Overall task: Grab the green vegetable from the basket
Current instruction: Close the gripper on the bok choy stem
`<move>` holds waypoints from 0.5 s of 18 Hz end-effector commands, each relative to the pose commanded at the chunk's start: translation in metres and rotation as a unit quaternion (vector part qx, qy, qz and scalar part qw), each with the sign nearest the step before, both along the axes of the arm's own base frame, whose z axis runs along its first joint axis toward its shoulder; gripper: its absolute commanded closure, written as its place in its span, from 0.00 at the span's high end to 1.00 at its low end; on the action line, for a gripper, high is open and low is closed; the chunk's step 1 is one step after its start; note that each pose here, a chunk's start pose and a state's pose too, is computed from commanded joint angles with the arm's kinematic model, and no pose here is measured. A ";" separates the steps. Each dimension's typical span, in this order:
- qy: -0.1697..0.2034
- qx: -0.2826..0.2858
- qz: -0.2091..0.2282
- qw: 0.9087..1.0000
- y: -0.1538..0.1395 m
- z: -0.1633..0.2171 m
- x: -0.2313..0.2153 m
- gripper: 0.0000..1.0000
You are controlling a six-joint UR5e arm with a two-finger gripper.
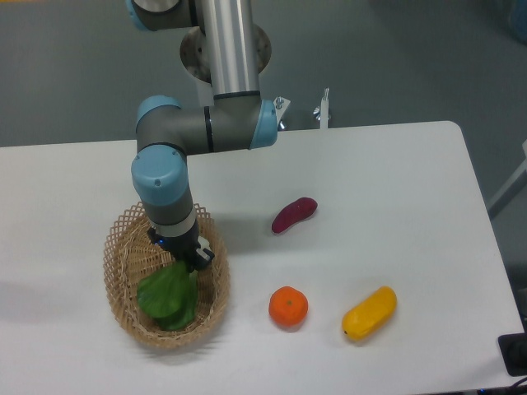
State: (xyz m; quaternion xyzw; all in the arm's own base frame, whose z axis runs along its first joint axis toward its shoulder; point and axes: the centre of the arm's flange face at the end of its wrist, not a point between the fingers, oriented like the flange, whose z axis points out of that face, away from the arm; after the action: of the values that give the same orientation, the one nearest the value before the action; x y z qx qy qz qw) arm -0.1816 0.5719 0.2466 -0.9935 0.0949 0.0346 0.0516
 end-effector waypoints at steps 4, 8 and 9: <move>0.017 0.030 0.007 0.999 0.003 0.043 -0.012 0.29; 0.036 0.051 -0.002 0.998 -0.008 0.076 -0.032 0.28; 0.040 0.055 -0.004 0.998 -0.012 0.082 -0.037 0.28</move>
State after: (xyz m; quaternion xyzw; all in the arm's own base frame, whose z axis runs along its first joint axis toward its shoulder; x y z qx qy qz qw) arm -0.2189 0.5599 0.3286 -0.9867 0.0986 0.0789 0.1025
